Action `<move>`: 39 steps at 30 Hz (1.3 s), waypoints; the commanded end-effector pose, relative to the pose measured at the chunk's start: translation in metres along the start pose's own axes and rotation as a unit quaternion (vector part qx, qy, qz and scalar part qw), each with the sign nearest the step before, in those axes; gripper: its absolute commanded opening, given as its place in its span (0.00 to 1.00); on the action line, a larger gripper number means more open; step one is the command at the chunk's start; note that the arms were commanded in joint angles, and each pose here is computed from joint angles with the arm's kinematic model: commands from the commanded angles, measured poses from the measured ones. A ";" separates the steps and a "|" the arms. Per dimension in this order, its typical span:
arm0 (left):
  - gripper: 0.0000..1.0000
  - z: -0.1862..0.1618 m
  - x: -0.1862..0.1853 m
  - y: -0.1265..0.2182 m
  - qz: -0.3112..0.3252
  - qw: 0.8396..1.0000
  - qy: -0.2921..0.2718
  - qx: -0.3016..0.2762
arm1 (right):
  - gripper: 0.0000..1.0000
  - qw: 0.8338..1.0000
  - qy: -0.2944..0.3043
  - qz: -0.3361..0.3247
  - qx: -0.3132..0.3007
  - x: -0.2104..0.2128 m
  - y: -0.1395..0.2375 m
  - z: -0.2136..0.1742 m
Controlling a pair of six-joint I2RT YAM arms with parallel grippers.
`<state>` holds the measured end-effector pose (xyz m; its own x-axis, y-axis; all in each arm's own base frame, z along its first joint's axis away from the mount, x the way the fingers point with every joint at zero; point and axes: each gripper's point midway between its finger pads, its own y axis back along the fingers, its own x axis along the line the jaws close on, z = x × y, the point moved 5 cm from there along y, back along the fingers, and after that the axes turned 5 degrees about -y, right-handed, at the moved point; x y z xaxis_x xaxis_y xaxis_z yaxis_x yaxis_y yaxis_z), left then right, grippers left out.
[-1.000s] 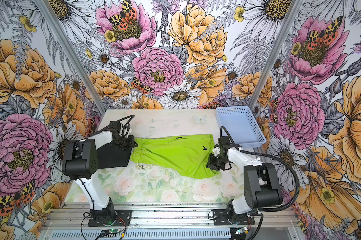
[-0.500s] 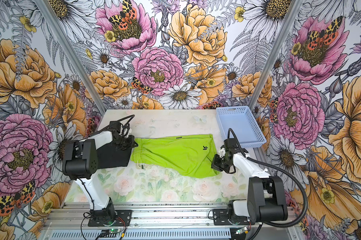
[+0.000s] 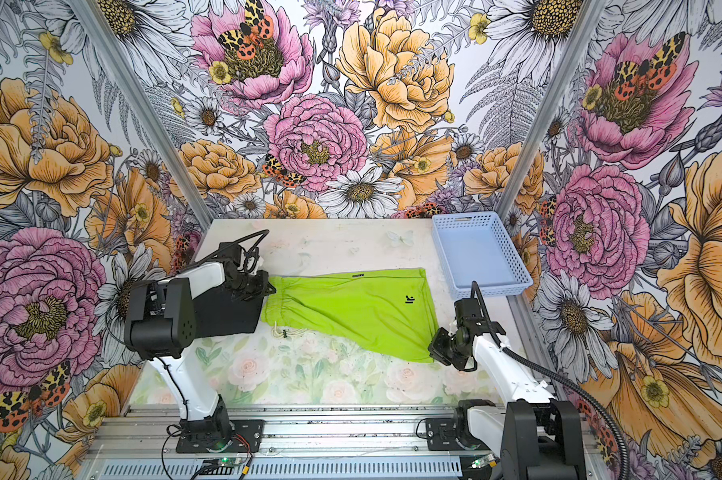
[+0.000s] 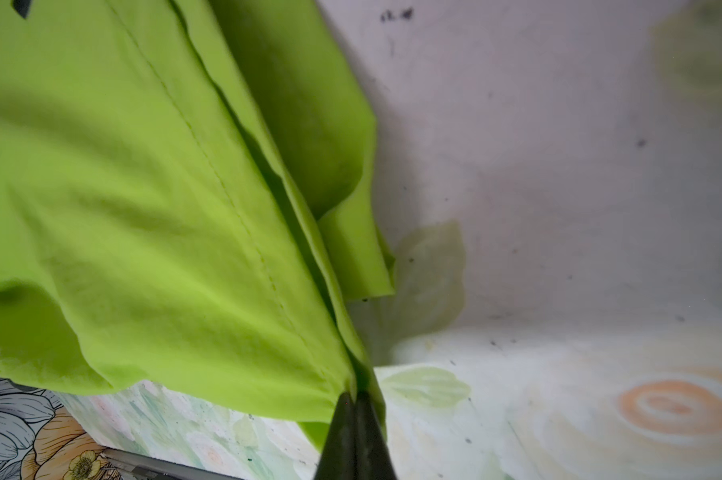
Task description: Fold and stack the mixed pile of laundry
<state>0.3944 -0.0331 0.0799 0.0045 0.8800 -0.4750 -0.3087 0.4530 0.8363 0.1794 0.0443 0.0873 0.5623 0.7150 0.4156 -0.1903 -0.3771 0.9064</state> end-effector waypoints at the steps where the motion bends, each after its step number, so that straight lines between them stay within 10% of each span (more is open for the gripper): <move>1: 0.00 -0.016 0.010 -0.010 0.005 0.999 0.011 0.037 | 0.00 0.999 -0.013 -0.019 -0.023 -0.001 0.005 0.008; 19: 0.00 -0.019 0.001 -0.011 -0.011 0.999 0.010 0.045 | 0.00 0.994 -0.019 -0.090 -0.052 -0.011 0.018 0.026; 25: 0.00 -0.019 -0.001 -0.011 -0.018 0.999 0.009 0.048 | 0.33 0.990 0.024 -0.078 -0.113 0.021 0.052 0.059; 39: 0.00 -0.023 -0.004 -0.014 -0.023 0.998 0.005 0.054 | 0.50 0.984 0.112 0.007 -0.139 0.142 0.016 0.202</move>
<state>0.3890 -0.0401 0.0787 0.0062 0.8591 -0.5118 -0.2750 0.4935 0.8251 0.3981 0.0113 0.1426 0.4288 0.8241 0.3700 -0.3931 -0.1986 0.8978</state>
